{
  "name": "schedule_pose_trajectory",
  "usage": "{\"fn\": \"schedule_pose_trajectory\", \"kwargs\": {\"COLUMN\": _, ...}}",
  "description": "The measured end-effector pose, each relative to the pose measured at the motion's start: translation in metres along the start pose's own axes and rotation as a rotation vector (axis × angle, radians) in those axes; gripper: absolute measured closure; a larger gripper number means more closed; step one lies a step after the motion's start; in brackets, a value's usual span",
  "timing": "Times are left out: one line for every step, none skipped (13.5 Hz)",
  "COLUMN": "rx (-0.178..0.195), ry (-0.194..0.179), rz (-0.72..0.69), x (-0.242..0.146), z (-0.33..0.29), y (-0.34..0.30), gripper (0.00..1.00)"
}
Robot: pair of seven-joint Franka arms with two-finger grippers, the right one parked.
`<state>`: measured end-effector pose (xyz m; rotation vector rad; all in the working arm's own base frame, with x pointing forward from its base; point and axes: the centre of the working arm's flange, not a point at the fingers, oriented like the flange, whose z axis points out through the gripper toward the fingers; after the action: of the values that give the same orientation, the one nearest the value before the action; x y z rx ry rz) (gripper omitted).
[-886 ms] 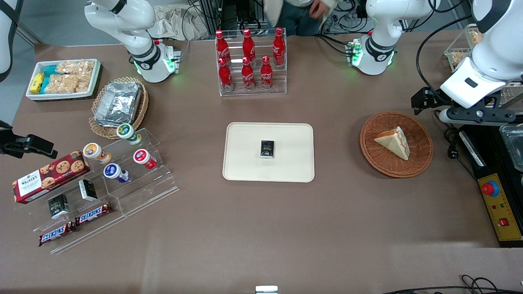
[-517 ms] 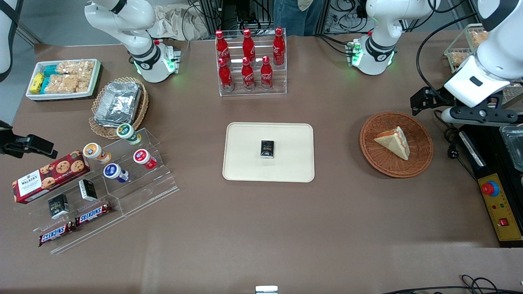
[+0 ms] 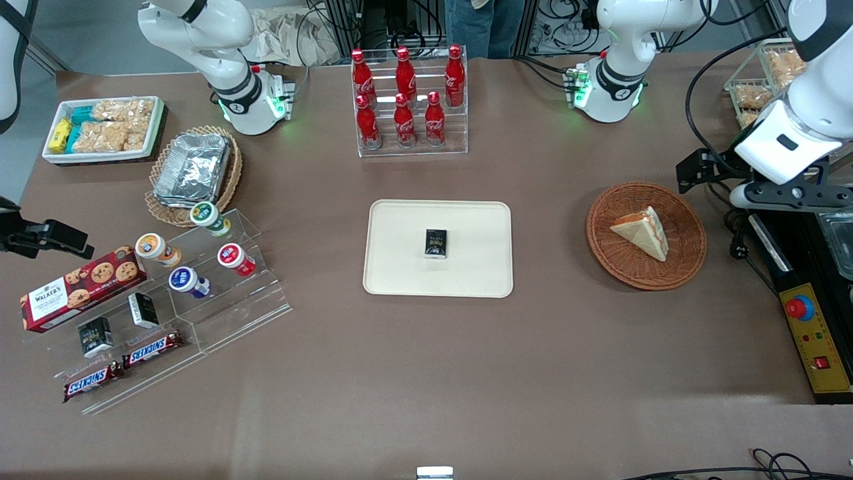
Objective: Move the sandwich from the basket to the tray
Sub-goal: 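Move the left gripper over the wicker basket holding the sandwich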
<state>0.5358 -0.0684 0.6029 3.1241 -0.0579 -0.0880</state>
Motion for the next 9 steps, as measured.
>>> {"fn": "schedule_pose_trajectory", "kwargs": {"rx": 0.001, "ry": -0.012, "rz": -0.072, "x": -0.001, "z": 0.002, "y": -0.004, "gripper": 0.0}}
{"fn": "schedule_pose_trajectory", "kwargs": {"rx": 0.003, "ry": -0.027, "rz": -0.152, "x": -0.003, "z": 0.006, "y": -0.009, "gripper": 0.0}}
{"fn": "schedule_pose_trajectory", "kwargs": {"rx": 0.008, "ry": -0.045, "rz": -0.223, "x": -0.006, "z": 0.01, "y": -0.013, "gripper": 0.0}}
{"fn": "schedule_pose_trajectory", "kwargs": {"rx": 0.014, "ry": -0.063, "rz": -0.287, "x": -0.012, "z": 0.015, "y": -0.015, "gripper": 0.0}}
{"fn": "schedule_pose_trajectory", "kwargs": {"rx": 0.022, "ry": -0.076, "rz": -0.355, "x": -0.019, "z": 0.021, "y": -0.017, "gripper": 0.0}}
{"fn": "schedule_pose_trajectory", "kwargs": {"rx": 0.029, "ry": -0.086, "rz": -0.422, "x": -0.024, "z": 0.026, "y": -0.017, "gripper": 0.0}}
{"fn": "schedule_pose_trajectory", "kwargs": {"rx": 0.035, "ry": -0.091, "rz": -0.473, "x": -0.028, "z": 0.029, "y": -0.017, "gripper": 0.0}}
{"fn": "schedule_pose_trajectory", "kwargs": {"rx": 0.038, "ry": -0.094, "rz": -0.507, "x": -0.031, "z": 0.031, "y": -0.017, "gripper": 0.0}}
{"fn": "schedule_pose_trajectory", "kwargs": {"rx": 0.041, "ry": -0.098, "rz": -0.534, "x": -0.033, "z": 0.034, "y": -0.019, "gripper": 0.0}}
